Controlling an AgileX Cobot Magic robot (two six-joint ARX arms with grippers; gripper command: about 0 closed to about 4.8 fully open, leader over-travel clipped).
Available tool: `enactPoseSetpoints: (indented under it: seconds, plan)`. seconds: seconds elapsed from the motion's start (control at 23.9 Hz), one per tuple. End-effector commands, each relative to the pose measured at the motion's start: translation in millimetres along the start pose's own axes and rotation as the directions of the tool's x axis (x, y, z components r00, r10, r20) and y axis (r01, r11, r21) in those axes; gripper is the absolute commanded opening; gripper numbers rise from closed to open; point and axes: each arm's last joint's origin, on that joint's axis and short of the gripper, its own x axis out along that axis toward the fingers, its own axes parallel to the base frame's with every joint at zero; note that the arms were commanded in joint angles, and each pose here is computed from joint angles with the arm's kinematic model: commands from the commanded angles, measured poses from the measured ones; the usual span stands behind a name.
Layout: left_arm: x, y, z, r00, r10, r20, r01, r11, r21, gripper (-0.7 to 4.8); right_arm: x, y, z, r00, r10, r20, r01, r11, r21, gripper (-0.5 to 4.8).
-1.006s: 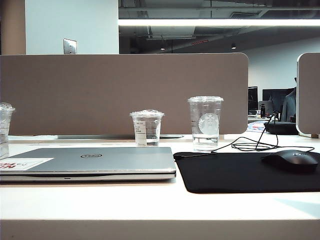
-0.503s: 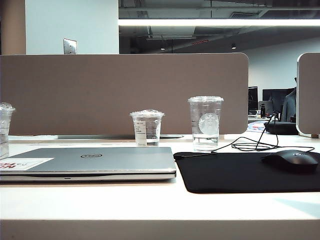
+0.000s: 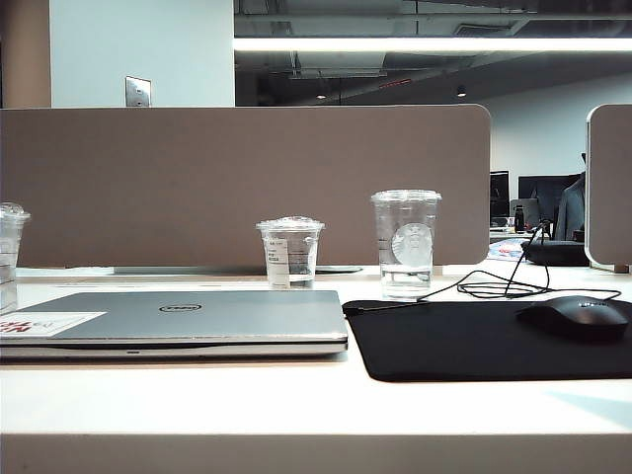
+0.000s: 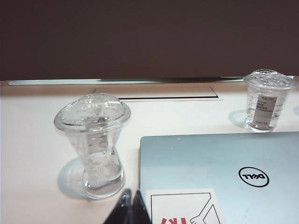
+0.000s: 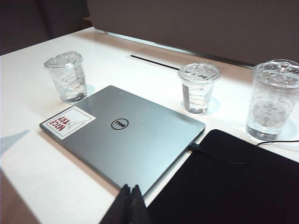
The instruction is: Pick up the coffee cup on the left and place it on the left side of the laptop.
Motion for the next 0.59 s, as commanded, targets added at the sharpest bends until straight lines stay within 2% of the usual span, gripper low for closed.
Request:
enactPoseSetpoints:
  seconds: [0.04, 0.21, 0.38, 0.5, 0.54, 0.59]
  plan:
    - [0, 0.0, 2, 1.0, -0.002, 0.01, 0.002, 1.0, 0.001, -0.05, -9, -12, -9, 0.988, -0.132, 0.078, 0.131, 0.991, 0.012, -0.03]
    - [0, 0.0, 2, 1.0, -0.002, 0.01, 0.002, 1.0, 0.001, -0.05, -18, -24, -25, 0.952, -0.261, 0.161, 0.26, 0.965, 0.028, -0.03]
    - [0, 0.0, 2, 1.0, -0.002, 0.01, 0.002, 1.0, 0.001, -0.05, -27, -36, -39, 0.891, -0.409, 0.197, 0.407, 0.912, 0.051, -0.03]
    - [0, 0.0, 2, 1.0, -0.002, 0.01, 0.002, 1.0, 0.001, -0.05, -32, -42, -48, 0.831, -0.52, 0.198, 0.517, 0.853, 0.072, -0.03]
    - [0, 0.0, 2, 1.0, -0.002, 0.01, 0.002, 1.0, 0.001, -0.05, -34, -46, -55, 0.79, -0.582, 0.194, 0.578, 0.812, 0.084, -0.03]
    - [0, 0.0, 2, 1.0, -0.002, 0.01, 0.002, 1.0, 0.001, -0.05, -34, -47, -59, 0.776, -0.601, 0.192, 0.596, 0.798, 0.088, -0.03]
